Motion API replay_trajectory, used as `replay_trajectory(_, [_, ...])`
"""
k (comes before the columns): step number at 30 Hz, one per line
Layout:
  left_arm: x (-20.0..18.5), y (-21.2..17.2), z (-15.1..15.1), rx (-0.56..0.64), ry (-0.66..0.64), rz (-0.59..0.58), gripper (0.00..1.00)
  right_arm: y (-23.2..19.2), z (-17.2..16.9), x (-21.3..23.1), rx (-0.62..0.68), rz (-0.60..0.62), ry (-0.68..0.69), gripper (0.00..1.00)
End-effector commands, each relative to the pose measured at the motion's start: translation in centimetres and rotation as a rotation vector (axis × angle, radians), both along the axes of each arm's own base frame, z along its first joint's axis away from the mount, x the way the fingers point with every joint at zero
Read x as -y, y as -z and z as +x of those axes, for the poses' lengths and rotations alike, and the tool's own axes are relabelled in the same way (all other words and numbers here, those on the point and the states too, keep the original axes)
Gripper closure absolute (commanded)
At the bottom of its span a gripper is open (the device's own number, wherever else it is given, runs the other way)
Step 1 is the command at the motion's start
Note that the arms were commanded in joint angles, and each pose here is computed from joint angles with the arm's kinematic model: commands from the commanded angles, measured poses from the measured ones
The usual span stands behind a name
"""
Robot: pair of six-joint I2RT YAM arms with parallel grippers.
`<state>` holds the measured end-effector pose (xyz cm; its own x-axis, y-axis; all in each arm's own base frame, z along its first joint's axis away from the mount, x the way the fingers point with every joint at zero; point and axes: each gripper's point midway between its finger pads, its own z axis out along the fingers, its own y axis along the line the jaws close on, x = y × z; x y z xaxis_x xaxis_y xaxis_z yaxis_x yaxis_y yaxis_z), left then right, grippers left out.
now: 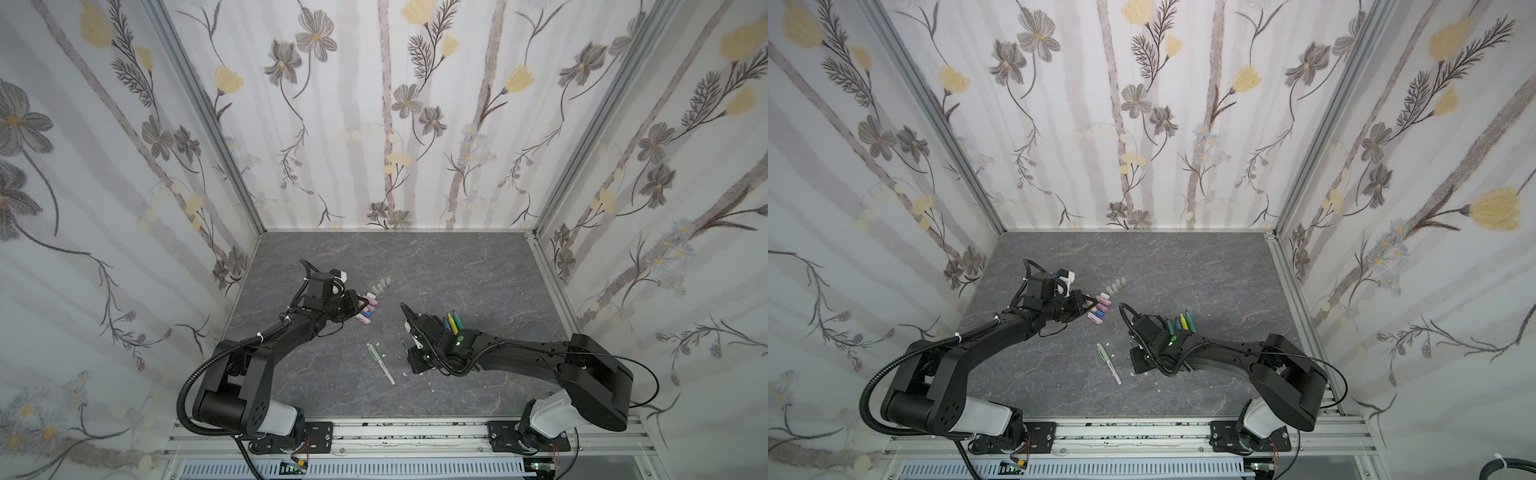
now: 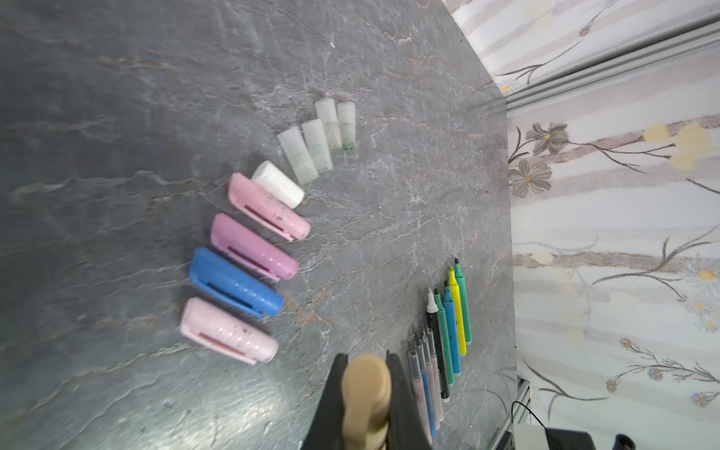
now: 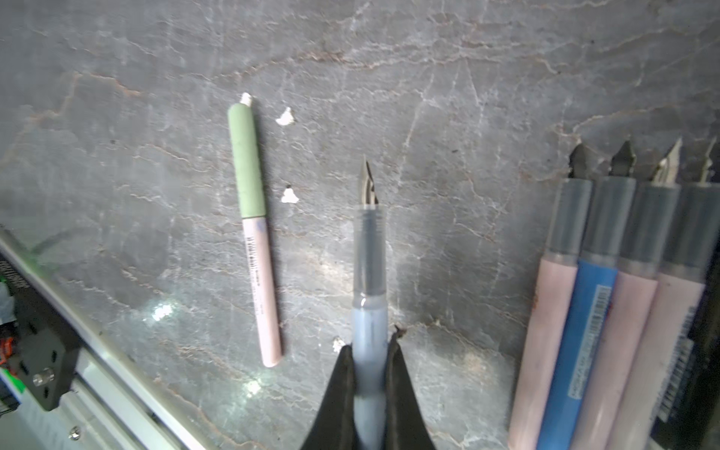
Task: Open the pen caps
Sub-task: 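Pull the beige cap off with the left gripper while the right draws the pen back, then drop the beige cap by the caps while the right sets the pen down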
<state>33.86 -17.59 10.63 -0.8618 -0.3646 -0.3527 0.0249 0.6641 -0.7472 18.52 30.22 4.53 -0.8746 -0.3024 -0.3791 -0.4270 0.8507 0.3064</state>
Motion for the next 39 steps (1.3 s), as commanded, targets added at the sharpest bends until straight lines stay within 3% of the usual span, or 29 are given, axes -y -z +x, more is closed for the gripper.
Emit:
replay_trajectory(1, [-1.2, 1.0, -1.0, -0.011, -0.009, 0.025, 1.00, 0.7, 0.5, 0.9, 0.014, -0.064, 0.033, 1.00])
replay_trajectory(5, [-2.5, 2.2, -2.4, -0.031, -0.035, 0.031, 1.00, 0.7, 1.1, 0.9, 0.030, -0.101, 0.048, 1.00])
replay_trajectory(18, [-3.6, 5.4, -4.9, -0.108, -0.123, -0.013, 1.00, 2.1, 2.2, 2.4, 0.061, -0.261, 0.085, 0.87])
replay_trajectory(27, [-3.8, 6.2, -4.6, -0.141, -0.168, -0.022, 0.96, 2.2, 2.0, 3.0, 0.070, -0.292, 0.096, 0.76])
replay_trajectory(39, [-3.0, 6.3, -3.3, -0.154, -0.170, -0.038, 0.94, 1.2, 2.6, 3.3, 0.109, -0.302, 0.108, 0.74])
